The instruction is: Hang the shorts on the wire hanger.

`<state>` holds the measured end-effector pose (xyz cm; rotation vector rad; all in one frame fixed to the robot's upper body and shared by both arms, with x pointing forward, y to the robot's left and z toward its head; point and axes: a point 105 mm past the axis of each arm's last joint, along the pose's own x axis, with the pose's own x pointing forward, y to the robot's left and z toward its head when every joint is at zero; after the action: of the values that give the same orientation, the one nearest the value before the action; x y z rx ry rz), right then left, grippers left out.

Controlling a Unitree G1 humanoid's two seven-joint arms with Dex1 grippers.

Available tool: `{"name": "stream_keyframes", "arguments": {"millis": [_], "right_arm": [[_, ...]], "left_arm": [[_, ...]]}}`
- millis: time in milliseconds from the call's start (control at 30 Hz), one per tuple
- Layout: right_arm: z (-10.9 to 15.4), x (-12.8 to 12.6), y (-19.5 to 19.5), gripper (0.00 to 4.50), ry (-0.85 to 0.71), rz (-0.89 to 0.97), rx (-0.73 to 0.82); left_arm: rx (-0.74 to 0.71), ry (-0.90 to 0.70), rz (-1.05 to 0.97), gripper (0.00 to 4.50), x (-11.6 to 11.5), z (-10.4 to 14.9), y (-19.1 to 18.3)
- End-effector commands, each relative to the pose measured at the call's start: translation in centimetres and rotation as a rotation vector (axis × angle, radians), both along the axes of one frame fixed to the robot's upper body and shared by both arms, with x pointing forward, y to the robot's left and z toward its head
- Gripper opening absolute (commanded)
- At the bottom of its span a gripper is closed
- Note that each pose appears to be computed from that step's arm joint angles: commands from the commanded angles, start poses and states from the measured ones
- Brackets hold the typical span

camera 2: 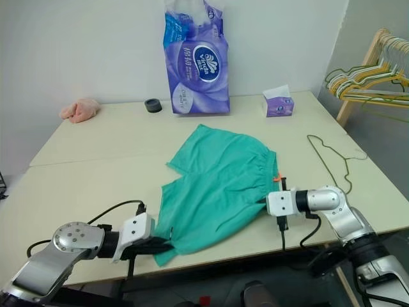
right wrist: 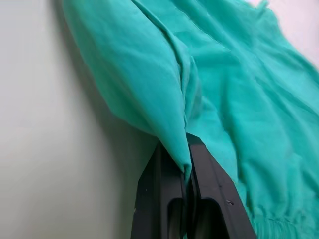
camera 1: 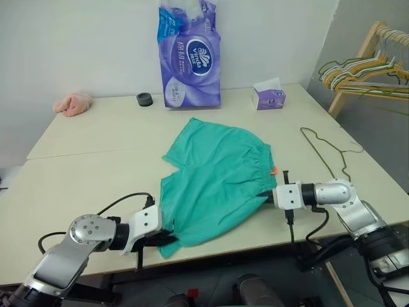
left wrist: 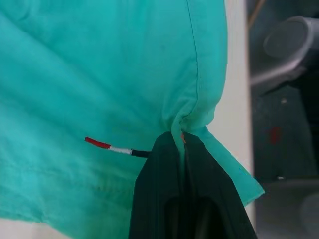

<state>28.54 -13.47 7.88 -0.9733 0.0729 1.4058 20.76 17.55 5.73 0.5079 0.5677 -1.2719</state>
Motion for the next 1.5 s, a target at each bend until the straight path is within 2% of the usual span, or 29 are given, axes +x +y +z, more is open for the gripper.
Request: {"name": "stream_keyframes", "arguments": {"millis": [33, 233, 433, 533, 633, 733, 833, 1000, 1100, 1133, 1167, 1233, 1300, 1433, 1500], "right_arm": [[0.7, -2.2, -0.7, 0.05, 0.095, 0.071, -0.058], [0.4, -5.0, -1.3, 0.05, 0.217, 0.125, -0.135], [0.0, -5.7, -1.9, 0.05, 0.254, 0.146, -0.201], [-0.2, -5.1, -1.4, 0.05, 0.207, 0.135, -0.204], [-0.2, -5.5, -1.3, 0.05, 0.253, 0.134, -0.220], [0.2, -5.9, -1.6, 0.62, 0.278, 0.150, -0.241], [0.7, -6.3, -2.1, 1.61, 0.298, 0.169, -0.266], [3.5, -6.7, -2.0, 3.35, 0.363, 0.161, -0.194], [5.9, -5.7, -1.3, 4.41, 0.359, 0.100, -0.071], [6.4, -5.5, -1.2, 4.50, 0.371, 0.079, -0.040], [7.2, -4.6, -1.3, 4.50, 0.373, 0.020, 0.016], [8.6, -2.0, -2.1, 4.50, 0.359, -0.137, 0.152], [9.2, -0.9, -2.7, 4.50, 0.352, -0.214, 0.214], [11.8, 5.6, -6.7, 4.50, 0.172, -0.634, 0.583], [11.8, 7.4, -8.7, 4.50, 0.094, -0.796, 0.661]], "left_arm": [[-0.003, -0.022, -0.029, 0.00, -0.2, 1.1, 0.0], [-0.027, 0.074, -0.111, 0.00, -2.8, 0.8, -0.7], [-0.003, 0.163, -0.165, 0.00, -4.9, 0.1, -0.1], [-0.001, 0.152, -0.169, 0.00, -4.9, -0.1, -0.3], [-0.054, 0.119, -0.122, 0.00, -3.8, 0.5, -1.1], [-0.107, 0.102, -0.081, 0.64, -2.9, 1.2, -1.7], [-0.133, 0.107, -0.061, 1.57, -2.7, 1.4, -2.0], [-0.168, 0.136, -0.052, 3.10, -2.9, 1.9, -2.3], [-0.259, 0.147, 0.003, 4.04, -2.2, 2.9, -2.8], [-0.280, 0.154, 0.017, 4.35, -2.1, 3.2, -2.9], [-0.314, 0.147, 0.052, 4.44, -1.4, 3.5, -2.9], [-0.358, 0.110, 0.102, 4.44, -0.2, 4.2, -3.1], [-0.374, 0.091, 0.124, 4.44, 0.3, 4.5, -3.2], [-0.431, -0.021, 0.136, 4.44, 2.1, 6.9, -3.9], [-0.454, -0.110, 0.159, 4.44, 3.6, 8.1, -4.3]]}}
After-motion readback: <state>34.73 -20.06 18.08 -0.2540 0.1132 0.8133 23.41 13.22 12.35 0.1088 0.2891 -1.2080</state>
